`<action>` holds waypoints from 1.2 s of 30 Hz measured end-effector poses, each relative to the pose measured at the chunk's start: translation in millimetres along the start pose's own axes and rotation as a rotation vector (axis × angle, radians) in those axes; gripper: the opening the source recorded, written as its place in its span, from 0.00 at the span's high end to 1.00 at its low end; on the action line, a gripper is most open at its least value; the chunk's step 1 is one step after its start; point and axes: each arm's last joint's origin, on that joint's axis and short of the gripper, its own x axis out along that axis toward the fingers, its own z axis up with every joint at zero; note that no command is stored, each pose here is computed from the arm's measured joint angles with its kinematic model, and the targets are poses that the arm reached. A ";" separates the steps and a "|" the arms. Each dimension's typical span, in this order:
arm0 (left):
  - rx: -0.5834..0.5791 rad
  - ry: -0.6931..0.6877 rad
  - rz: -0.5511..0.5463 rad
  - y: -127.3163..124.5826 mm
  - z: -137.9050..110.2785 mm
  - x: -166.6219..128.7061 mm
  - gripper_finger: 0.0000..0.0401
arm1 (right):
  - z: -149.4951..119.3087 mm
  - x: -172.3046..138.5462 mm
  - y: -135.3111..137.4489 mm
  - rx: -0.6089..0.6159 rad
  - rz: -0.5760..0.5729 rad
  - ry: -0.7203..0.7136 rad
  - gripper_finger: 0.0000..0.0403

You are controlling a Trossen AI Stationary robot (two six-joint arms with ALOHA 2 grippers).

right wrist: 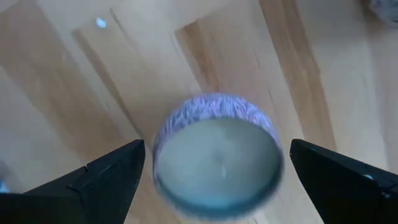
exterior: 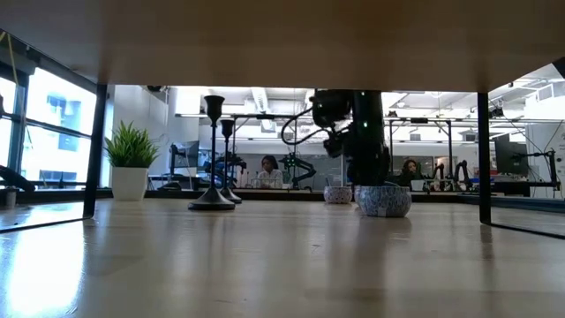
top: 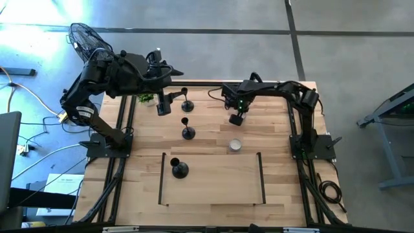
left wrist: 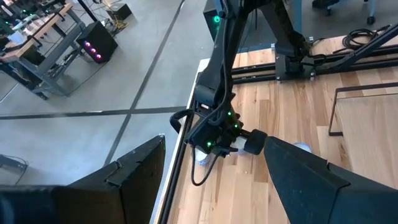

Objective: Pick & Place candle stick holders
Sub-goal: Put the pink scented candle on the shelf

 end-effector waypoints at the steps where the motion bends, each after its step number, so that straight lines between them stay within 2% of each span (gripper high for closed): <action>1: 0.000 0.000 0.000 0.0 0.0 0.0 0.33 | -0.9 3.4 0.0 0.012 -0.001 -0.007 0.02; 7: 0.000 0.000 0.000 0.0 0.0 0.0 0.33 | -9.7 17.1 -0.5 0.058 -0.034 -0.014 0.06; 10: 0.001 -0.001 -0.001 0.0 0.0 0.0 0.33 | -11.8 20.0 -0.3 0.097 -0.038 -0.008 0.14; 14: 0.001 -0.001 -0.002 0.0 0.0 0.0 0.33 | -9.6 18.6 0.3 0.116 -0.037 -0.015 0.29; 26: -0.004 -0.002 -0.007 -0.2 0.2 0.0 0.33 | 0.7 -6.6 0.6 0.088 -0.053 0.036 0.29; 31: -0.008 -0.006 -0.025 -0.7 0.2 0.0 0.33 | 5.7 -35.3 7.0 0.039 -0.082 0.086 0.29; 36: -0.008 -0.007 -0.029 -0.9 0.3 0.0 0.33 | 10.0 -77.1 20.0 -0.018 -0.084 0.086 0.29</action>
